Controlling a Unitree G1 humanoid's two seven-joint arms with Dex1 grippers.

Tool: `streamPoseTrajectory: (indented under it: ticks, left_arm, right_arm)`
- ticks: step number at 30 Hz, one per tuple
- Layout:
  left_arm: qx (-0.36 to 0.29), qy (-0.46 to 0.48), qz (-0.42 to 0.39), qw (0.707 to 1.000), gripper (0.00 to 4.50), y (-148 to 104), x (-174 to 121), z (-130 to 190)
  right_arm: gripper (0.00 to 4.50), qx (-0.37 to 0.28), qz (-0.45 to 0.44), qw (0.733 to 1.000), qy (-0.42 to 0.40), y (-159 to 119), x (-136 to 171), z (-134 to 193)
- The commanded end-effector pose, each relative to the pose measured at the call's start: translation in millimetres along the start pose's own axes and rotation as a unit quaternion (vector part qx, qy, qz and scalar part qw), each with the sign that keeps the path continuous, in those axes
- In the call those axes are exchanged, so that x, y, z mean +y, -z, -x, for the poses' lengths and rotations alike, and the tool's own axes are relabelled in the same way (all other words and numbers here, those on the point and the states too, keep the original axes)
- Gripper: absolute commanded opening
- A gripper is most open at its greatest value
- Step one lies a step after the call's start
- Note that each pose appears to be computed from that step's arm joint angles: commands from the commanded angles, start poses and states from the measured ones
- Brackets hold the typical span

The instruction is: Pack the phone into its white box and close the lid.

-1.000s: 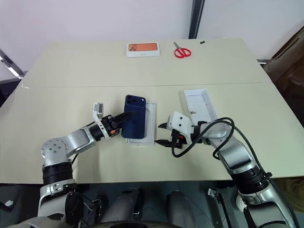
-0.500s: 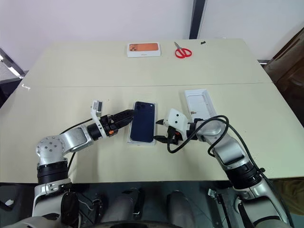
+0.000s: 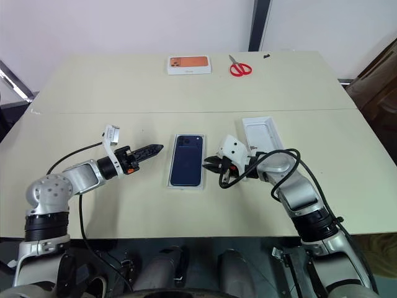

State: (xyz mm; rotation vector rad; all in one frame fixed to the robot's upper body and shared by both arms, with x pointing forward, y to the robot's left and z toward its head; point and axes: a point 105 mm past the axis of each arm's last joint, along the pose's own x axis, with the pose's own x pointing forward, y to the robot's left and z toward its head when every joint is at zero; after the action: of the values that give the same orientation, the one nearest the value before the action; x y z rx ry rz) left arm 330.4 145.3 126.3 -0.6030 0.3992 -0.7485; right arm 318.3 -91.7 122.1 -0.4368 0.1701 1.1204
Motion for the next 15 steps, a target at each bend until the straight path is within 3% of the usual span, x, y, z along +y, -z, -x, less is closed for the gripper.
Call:
streamPoseTrajectory:
  ticks: [1, 2, 7, 15]
  left_arm:
    - [0.017, 0.01, -0.052, 0.998, 0.54, 2.8, -2.8, -10.9]
    - [0.033, 0.006, -0.066, 0.997, 0.03, 8.5, -1.4, -14.5]
    - [0.07, 0.002, -0.088, 0.994, 0.03, 30.6, 0.8, -27.9]
    - [0.079, -0.013, -0.095, 0.992, 0.03, 33.8, 7.2, -26.0]
  right_arm:
    - [0.0, 0.013, 0.036, 0.998, 0.043, -0.5, -16.1, -0.1]
    - [0.0, 0.024, 0.043, 0.998, 0.049, 3.5, -18.2, -1.2]
    - [0.0, 0.038, 0.06, 0.996, 0.048, 8.1, -15.9, -8.0]
    - [0.0, 0.046, 0.07, 0.995, 0.063, 10.9, -16.6, -12.3]
